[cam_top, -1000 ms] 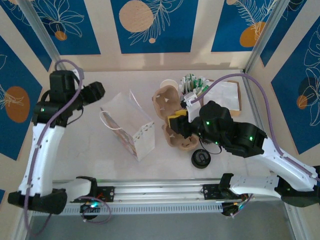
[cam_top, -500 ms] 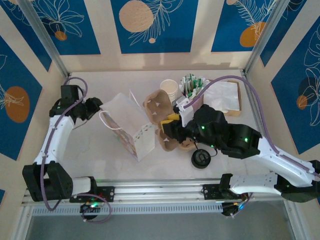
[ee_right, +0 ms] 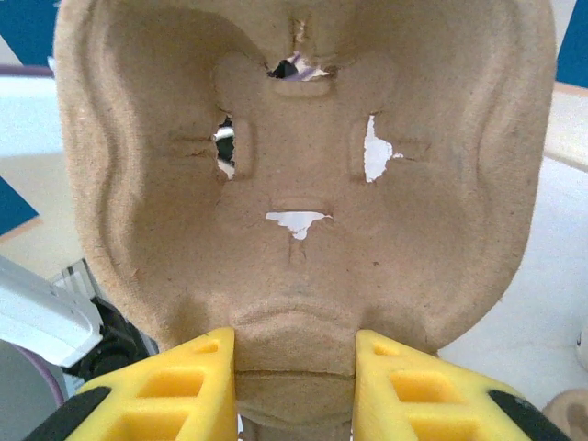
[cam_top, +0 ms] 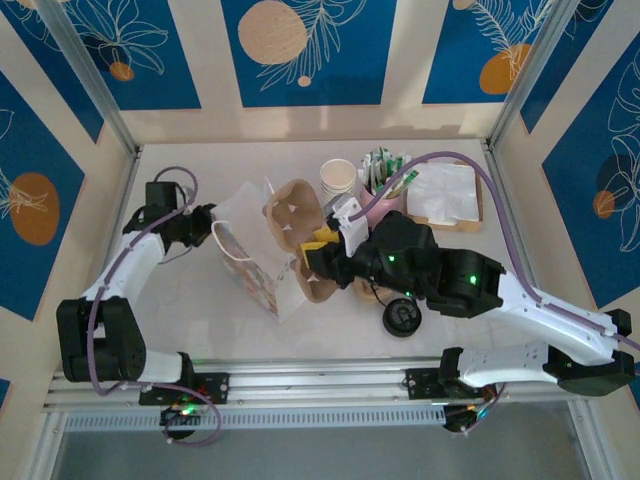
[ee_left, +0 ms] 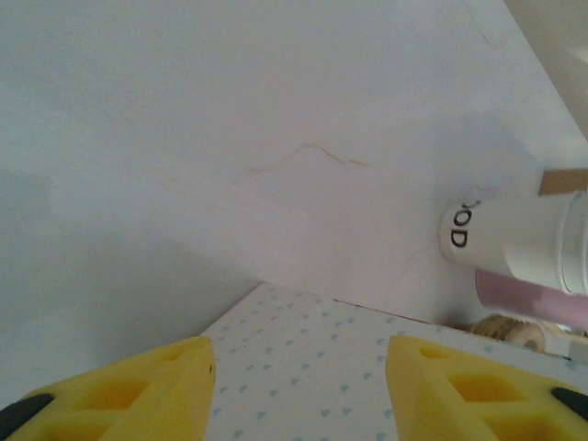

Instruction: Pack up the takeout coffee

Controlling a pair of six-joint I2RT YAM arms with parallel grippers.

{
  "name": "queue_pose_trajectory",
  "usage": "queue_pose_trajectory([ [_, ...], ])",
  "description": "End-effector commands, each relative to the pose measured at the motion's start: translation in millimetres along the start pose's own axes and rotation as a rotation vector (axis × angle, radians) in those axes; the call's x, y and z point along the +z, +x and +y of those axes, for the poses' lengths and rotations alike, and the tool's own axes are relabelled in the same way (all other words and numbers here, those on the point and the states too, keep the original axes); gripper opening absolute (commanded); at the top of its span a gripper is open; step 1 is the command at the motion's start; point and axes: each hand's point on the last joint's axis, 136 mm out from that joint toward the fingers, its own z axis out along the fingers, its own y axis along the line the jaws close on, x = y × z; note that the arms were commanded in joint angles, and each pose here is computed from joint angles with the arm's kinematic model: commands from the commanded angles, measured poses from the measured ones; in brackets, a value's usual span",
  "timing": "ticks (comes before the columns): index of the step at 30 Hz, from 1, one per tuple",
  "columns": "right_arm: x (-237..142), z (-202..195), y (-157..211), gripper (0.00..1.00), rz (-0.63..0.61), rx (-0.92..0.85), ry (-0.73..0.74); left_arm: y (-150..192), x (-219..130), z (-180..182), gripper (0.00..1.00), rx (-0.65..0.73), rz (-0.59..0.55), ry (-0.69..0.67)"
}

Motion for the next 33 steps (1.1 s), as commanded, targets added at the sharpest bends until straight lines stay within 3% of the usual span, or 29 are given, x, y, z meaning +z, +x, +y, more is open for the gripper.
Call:
queue_pose_trajectory([
  [1,-5,9,-23,0.31,-0.081,-0.013,-0.033,14,3,-12,0.53,0.021,0.021,0.064],
  [6,-4,8,-27,0.31,-0.097,-0.029,-0.019,31,3,-14,0.53,0.012,0.028,0.096],
  [15,7,16,-31,0.31,-0.089,-0.137,-0.037,62,5,-40,0.56,0.112,0.043,0.184],
  [33,7,3,-27,0.31,-0.056,-0.205,0.025,81,39,-101,0.6,0.24,0.145,0.323],
])
